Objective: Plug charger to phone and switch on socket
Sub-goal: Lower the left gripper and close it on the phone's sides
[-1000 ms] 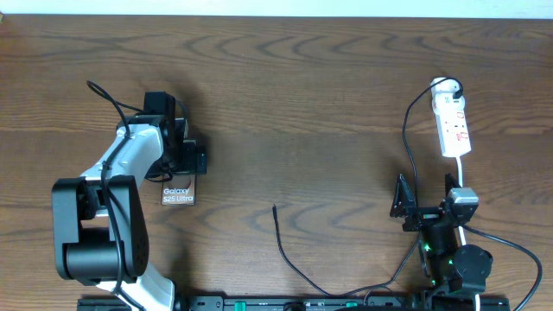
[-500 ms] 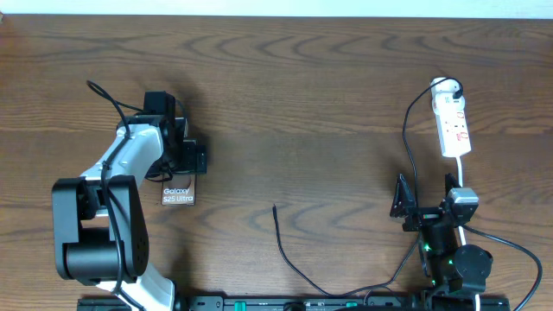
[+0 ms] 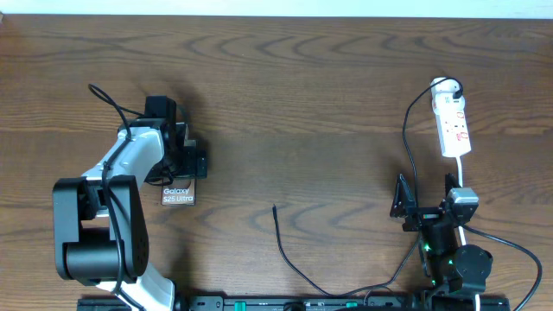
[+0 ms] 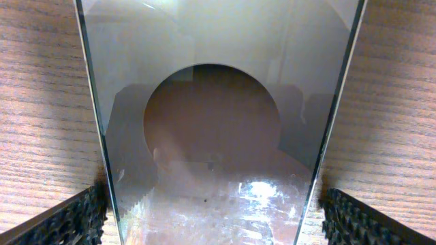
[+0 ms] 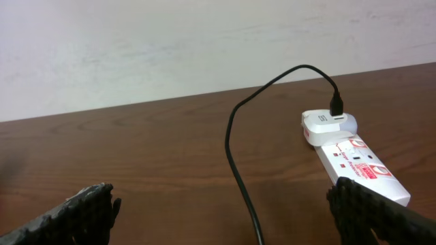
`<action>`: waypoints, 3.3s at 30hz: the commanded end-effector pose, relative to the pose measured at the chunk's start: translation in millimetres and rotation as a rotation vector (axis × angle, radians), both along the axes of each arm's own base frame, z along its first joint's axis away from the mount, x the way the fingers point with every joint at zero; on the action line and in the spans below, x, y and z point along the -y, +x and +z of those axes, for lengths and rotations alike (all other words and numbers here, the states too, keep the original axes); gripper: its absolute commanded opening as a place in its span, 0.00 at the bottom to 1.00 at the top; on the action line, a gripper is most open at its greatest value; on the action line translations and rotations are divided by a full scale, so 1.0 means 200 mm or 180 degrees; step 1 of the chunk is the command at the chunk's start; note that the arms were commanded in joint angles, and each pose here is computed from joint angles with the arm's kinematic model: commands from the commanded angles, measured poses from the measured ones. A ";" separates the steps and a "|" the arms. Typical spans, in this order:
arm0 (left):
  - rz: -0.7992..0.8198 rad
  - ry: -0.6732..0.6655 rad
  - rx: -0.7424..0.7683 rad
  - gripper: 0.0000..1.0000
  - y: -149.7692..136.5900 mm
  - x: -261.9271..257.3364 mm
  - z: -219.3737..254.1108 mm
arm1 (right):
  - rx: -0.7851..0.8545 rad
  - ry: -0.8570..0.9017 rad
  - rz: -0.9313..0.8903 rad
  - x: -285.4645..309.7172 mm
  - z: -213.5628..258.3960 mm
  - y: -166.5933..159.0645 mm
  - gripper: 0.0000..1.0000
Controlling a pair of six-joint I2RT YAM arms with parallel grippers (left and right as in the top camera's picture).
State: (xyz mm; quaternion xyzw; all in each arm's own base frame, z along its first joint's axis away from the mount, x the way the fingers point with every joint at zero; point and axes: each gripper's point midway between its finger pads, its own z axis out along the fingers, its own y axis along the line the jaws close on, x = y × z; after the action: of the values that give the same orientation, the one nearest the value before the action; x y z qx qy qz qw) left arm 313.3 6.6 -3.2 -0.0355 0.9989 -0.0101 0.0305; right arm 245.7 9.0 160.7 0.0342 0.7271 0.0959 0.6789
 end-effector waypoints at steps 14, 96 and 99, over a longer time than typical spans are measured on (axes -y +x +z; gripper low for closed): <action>-0.0051 0.0126 -0.0071 0.98 -0.04 -0.04 -0.01 | -0.0001 0.0008 0.0023 -0.01 0.00 0.00 0.99; -0.0403 0.0149 0.0031 0.93 0.00 -0.04 -0.01 | -0.0001 0.0007 0.0023 -0.01 0.00 0.00 0.99; -0.0403 0.0149 0.0020 0.93 0.00 -0.04 -0.01 | -0.0001 0.0007 0.0023 -0.01 0.00 0.00 0.99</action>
State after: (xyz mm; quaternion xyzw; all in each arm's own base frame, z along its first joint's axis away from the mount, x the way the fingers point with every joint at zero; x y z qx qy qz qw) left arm 319.8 10.5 -3.3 0.0290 0.9986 0.0036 0.0444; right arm 245.7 9.0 160.7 0.0342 0.7271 0.0959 0.6789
